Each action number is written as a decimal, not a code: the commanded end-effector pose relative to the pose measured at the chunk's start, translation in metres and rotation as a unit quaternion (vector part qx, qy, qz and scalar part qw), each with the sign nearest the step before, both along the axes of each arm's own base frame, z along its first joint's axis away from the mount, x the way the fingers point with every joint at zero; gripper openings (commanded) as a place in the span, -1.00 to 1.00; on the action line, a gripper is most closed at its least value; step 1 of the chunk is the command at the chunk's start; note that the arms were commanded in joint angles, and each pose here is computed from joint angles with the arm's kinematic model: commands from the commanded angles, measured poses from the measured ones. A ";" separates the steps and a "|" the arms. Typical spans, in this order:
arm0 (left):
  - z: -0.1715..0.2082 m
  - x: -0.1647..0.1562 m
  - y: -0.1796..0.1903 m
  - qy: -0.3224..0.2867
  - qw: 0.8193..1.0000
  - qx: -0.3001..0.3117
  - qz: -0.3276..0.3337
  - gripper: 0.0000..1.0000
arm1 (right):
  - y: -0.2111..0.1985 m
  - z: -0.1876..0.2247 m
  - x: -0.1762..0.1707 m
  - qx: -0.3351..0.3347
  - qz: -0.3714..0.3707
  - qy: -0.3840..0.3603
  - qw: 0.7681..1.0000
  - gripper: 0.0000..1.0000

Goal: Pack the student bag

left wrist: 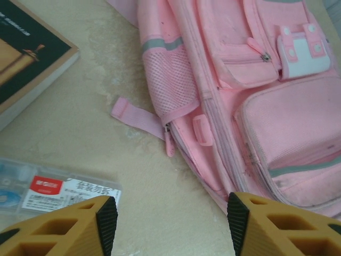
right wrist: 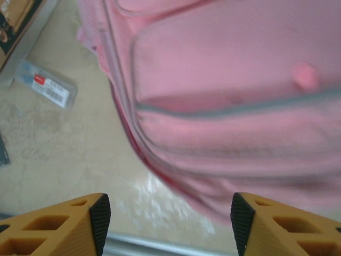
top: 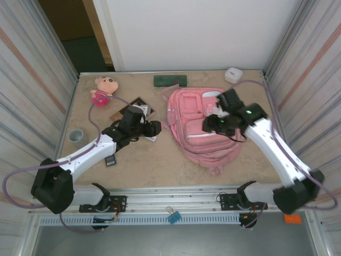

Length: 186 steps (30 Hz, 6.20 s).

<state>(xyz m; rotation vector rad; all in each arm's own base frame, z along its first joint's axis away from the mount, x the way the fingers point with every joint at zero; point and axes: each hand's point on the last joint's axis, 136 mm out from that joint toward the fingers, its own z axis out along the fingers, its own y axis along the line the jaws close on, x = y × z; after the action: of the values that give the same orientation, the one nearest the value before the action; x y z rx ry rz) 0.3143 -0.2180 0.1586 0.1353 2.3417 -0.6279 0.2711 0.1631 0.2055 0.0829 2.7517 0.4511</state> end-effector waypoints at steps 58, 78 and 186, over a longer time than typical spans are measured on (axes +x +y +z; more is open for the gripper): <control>-0.148 0.080 0.015 0.269 0.963 0.007 -0.019 0.05 | 0.042 -0.031 0.055 0.140 -0.046 -0.104 0.984 0.26; -0.095 0.157 0.071 0.189 0.978 0.069 -0.049 0.36 | 0.166 -0.072 0.035 0.231 -0.136 -0.025 0.963 0.26; 0.068 0.056 0.076 -0.022 0.997 0.078 0.001 -0.89 | 0.164 0.001 0.090 0.202 0.108 -0.181 0.956 0.09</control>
<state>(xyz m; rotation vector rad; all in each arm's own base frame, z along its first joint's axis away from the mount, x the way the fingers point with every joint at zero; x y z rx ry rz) 0.3721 -0.1363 0.1658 0.0298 2.5545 -0.5042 0.3522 0.3277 0.1155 -0.0287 2.5822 0.8835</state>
